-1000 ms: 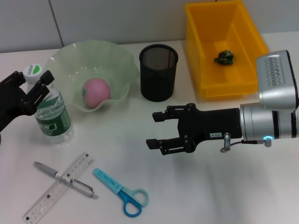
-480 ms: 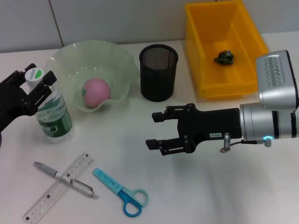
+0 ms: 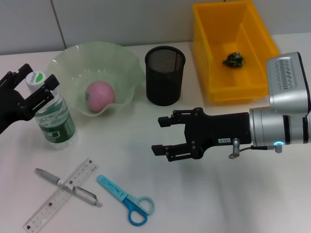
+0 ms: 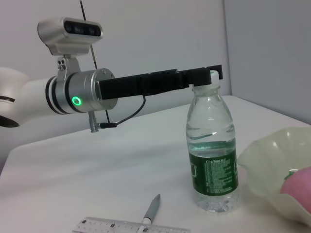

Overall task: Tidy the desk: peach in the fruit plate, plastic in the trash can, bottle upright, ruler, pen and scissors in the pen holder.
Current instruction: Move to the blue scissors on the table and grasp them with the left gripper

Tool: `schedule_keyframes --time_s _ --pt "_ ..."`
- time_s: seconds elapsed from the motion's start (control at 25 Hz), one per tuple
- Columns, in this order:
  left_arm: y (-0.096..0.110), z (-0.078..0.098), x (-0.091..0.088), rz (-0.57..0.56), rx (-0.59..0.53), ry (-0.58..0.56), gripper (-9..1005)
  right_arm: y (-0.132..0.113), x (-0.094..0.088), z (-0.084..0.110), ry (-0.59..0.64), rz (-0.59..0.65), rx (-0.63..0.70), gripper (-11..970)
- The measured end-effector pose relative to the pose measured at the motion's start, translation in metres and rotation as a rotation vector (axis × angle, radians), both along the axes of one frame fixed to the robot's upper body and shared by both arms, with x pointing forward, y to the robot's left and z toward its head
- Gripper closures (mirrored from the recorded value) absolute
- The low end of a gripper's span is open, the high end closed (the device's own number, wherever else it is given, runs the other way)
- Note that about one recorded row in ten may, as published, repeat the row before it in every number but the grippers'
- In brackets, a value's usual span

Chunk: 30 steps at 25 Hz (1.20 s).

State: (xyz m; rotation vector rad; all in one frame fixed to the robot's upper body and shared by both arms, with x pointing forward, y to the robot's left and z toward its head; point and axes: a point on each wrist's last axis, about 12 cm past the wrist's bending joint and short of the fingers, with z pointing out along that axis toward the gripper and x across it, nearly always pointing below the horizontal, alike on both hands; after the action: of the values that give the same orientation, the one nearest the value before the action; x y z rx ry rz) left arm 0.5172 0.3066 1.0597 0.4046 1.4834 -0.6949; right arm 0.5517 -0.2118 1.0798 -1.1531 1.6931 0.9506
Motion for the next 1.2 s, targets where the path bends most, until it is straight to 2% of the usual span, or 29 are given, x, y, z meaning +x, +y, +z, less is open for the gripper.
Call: schedule_keyframes --time_s 0.12,0.16,0.28,0.4,0.44,0.48,0.52,0.6,0.64,0.68,0.72,0.76,0.84,0.92,1.2 --pt "0.005 0.005 -0.003 -0.013 -0.015 -0.005 203 0.000 0.000 0.000 0.000 -0.001 0.001 193" --pt "0.005 0.005 -0.003 -0.013 -0.015 -0.005 203 0.000 0.000 0.000 0.000 -0.001 0.001 192" --pt "0.024 0.018 -0.014 -0.083 0.011 0.031 204 0.000 0.000 0.001 -0.003 0.000 0.002 192" --pt "0.029 0.020 -0.018 -0.099 0.015 0.046 205 0.000 0.001 0.002 -0.003 0.000 0.003 192" --pt "0.037 0.025 -0.024 -0.138 0.028 0.072 205 0.000 0.001 0.002 -0.002 -0.001 0.004 192" --pt "0.037 0.025 -0.024 -0.138 0.028 0.072 205 0.000 0.001 0.002 -0.002 -0.001 0.004 193" --pt "0.041 0.029 -0.029 -0.186 0.039 0.096 206 0.000 0.001 0.002 -0.001 -0.001 0.005 193" --pt "0.041 0.029 -0.029 -0.186 0.039 0.096 206 0.001 0.001 0.003 0.001 0.002 0.009 193" --pt "0.044 0.033 -0.033 -0.243 0.050 0.130 206 0.001 0.001 0.005 0.009 0.005 0.016 193" --pt "0.044 0.033 -0.033 -0.243 0.050 0.130 206 0.001 0.001 0.005 0.009 0.005 0.016 193" --pt "0.043 0.037 -0.040 -0.362 0.082 0.195 207 0.000 0.001 0.006 0.014 0.006 0.019 193" --pt "0.040 0.037 -0.041 -0.404 0.102 0.210 207 0.000 0.002 0.008 0.018 0.007 0.022 193" --pt "0.040 0.037 -0.041 -0.404 0.102 0.210 207 -0.001 0.001 0.011 0.022 0.007 0.028 193" --pt "0.027 0.033 -0.042 -0.495 0.149 0.250 208 -0.002 0.001 0.011 0.024 0.007 0.030 193" --pt "0.009 0.028 -0.039 -0.562 0.186 0.277 212 -0.007 -0.001 0.011 0.049 0.003 0.031 192"
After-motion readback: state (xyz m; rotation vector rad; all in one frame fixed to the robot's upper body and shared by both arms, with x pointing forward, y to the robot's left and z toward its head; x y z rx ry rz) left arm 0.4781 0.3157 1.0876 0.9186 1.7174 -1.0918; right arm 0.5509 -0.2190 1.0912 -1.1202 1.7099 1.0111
